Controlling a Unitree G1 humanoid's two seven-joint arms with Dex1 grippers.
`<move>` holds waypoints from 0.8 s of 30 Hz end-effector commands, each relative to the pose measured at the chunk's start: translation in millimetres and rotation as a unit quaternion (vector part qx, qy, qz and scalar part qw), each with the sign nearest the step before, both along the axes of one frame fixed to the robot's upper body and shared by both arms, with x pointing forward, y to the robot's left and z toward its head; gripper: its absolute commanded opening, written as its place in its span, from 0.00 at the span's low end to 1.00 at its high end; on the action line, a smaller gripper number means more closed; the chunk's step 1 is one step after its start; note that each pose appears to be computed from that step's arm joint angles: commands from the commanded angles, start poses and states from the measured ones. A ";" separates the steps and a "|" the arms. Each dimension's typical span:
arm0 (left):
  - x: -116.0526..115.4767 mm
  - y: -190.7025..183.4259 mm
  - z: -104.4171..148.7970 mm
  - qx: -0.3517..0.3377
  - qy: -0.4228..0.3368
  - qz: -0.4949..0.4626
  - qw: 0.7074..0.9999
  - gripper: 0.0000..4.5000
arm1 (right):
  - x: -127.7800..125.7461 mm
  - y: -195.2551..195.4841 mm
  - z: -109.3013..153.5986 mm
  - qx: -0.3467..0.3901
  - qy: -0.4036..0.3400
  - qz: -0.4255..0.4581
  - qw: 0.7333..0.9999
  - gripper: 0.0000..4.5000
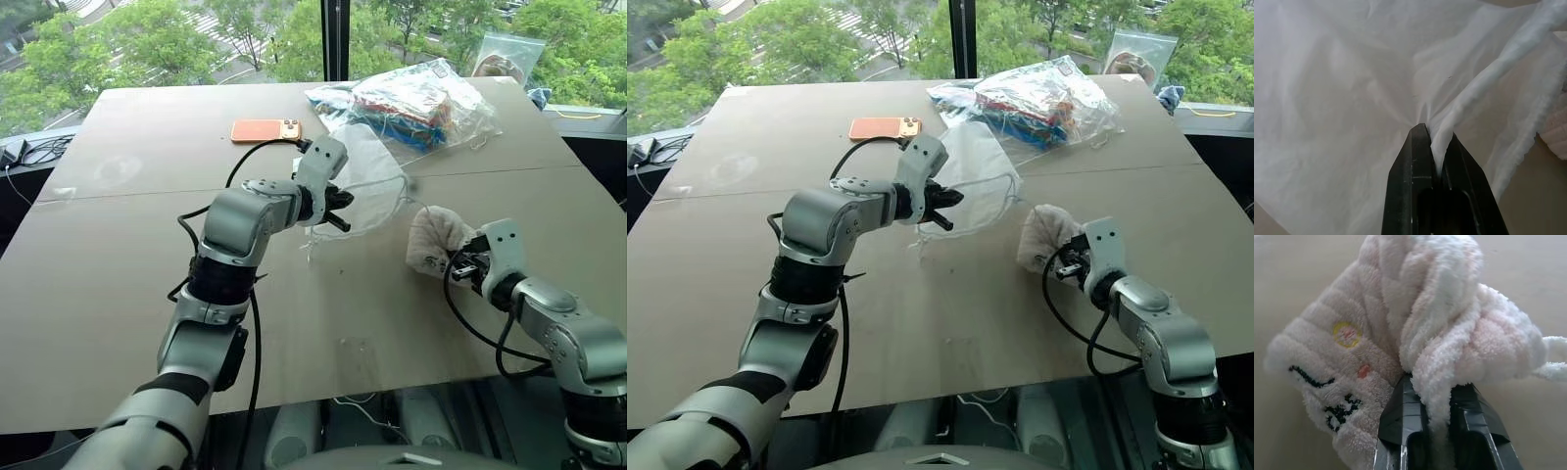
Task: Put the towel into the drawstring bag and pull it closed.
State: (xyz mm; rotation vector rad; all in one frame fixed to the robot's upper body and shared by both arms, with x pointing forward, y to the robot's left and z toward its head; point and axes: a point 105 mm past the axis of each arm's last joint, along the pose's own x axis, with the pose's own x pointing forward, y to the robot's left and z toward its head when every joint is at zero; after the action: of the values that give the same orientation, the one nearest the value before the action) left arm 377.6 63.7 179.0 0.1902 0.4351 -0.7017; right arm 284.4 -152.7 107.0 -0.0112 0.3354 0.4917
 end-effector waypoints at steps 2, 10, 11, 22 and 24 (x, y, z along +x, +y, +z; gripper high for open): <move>4.8 -16.7 20.6 -0.010 -0.028 -0.027 0.999 0.00 | -46.9 42.1 39.7 0.052 -0.045 0.160 0.985 0.01; -2.3 -37.0 21.8 0.020 -0.064 -0.092 0.994 0.00 | 3.1 49.4 42.3 0.033 -0.064 0.079 0.994 0.01; -6.4 -39.3 23.9 0.016 -0.067 -0.106 0.992 0.00 | 13.8 45.1 40.0 0.030 -0.060 0.046 0.997 0.01; -26.2 -26.1 23.0 0.047 -0.071 -0.146 0.986 0.00 | 54.0 23.8 36.1 0.141 0.003 -0.130 0.981 0.01; -28.2 -23.0 21.0 0.050 -0.066 -0.148 0.985 0.00 | 57.7 22.5 44.4 0.172 -0.006 -0.135 0.976 0.01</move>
State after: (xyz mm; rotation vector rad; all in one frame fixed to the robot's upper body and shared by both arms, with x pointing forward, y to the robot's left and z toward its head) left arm 356.7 44.9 194.6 0.3806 0.3414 -0.9188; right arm 338.8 -121.8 136.5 0.3176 0.2936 0.2973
